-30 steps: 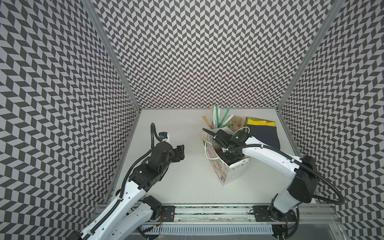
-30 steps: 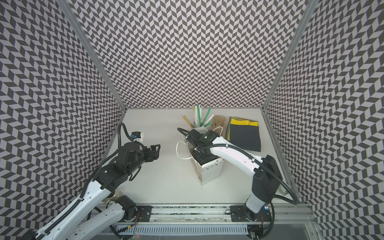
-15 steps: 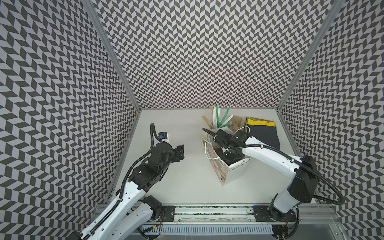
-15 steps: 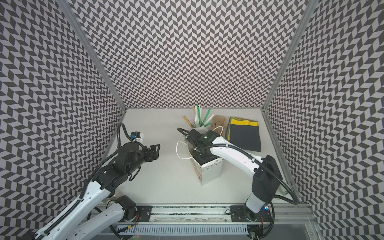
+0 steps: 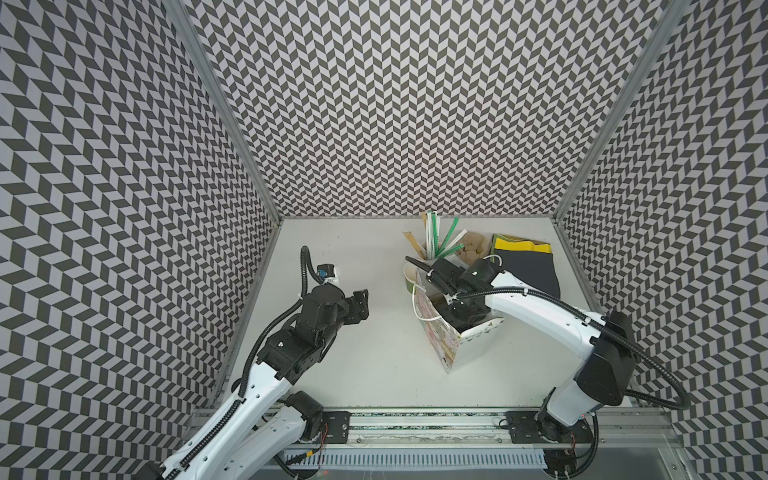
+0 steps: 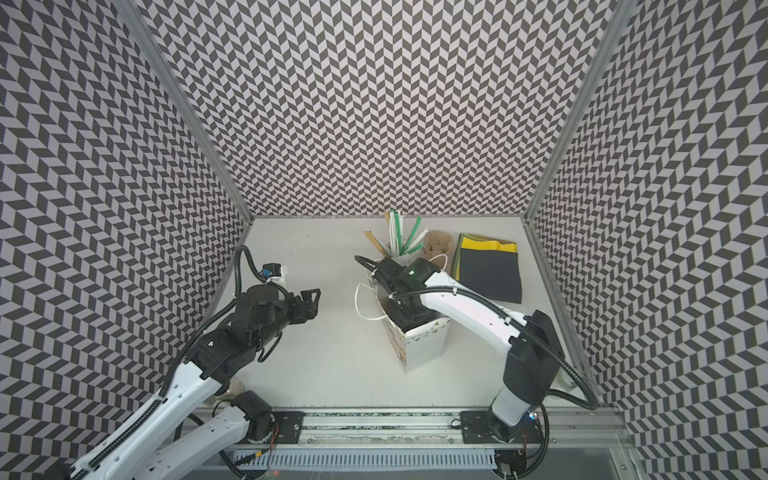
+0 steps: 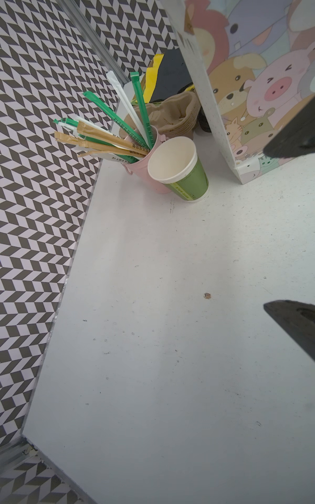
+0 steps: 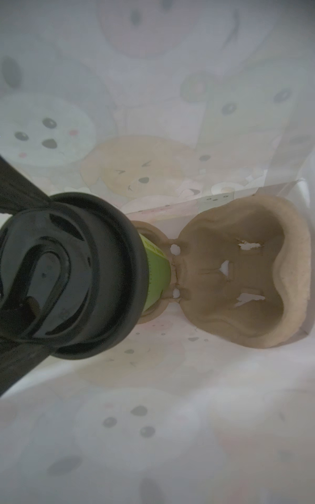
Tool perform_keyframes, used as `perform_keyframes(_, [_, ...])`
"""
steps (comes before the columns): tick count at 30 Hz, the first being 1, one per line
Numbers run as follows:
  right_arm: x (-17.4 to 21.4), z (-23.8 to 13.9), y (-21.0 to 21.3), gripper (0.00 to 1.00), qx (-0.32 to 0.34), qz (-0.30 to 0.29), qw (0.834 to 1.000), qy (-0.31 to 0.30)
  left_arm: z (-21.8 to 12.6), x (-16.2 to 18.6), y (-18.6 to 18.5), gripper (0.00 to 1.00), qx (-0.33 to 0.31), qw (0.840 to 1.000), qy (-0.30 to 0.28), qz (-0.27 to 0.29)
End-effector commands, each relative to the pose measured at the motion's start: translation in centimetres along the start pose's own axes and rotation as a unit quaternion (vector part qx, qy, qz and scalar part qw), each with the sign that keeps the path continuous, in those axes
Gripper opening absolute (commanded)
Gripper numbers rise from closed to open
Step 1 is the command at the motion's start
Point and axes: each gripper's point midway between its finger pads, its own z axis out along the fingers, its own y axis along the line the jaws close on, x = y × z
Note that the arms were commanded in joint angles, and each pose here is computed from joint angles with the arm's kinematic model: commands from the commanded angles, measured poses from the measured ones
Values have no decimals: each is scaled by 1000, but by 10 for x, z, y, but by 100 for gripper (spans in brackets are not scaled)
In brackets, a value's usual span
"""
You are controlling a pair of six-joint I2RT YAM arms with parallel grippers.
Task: Pack the takeout coffee
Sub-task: 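Open the right gripper and lift it up out of the bag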
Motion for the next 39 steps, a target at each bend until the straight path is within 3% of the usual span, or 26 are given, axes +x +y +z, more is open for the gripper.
perform_keyframes(1, [-7,-22,-6,67,2,1,999,-32,2,2,2,82,-6,1000,1,6])
perform_keyframes(7, [-19,-38,-6,82,-3,6,998,-61,3,3,2,82,-7,1000,3,6])
perform_keyframes(18, [-50,-86,-11,96,-23,29,990,-139,5,5,2,83,-9,1000,8,9])
perform_keyframes(25, [-63,-118,-17,99,-41,46,981,-183,7,6,2,83,-11,1000,12,10])
perform_keyframes(31, [-85,-189,-13,100,-93,56,956,-274,9,8,2,83,-11,1000,15,12])
perform_keyframes(35, [-94,-255,-15,99,-136,64,923,-353,15,5,-3,84,12,1000,18,6])
perform_keyframes(39, [-103,-263,-20,97,-125,65,913,-384,21,-11,-22,84,64,998,13,-5])
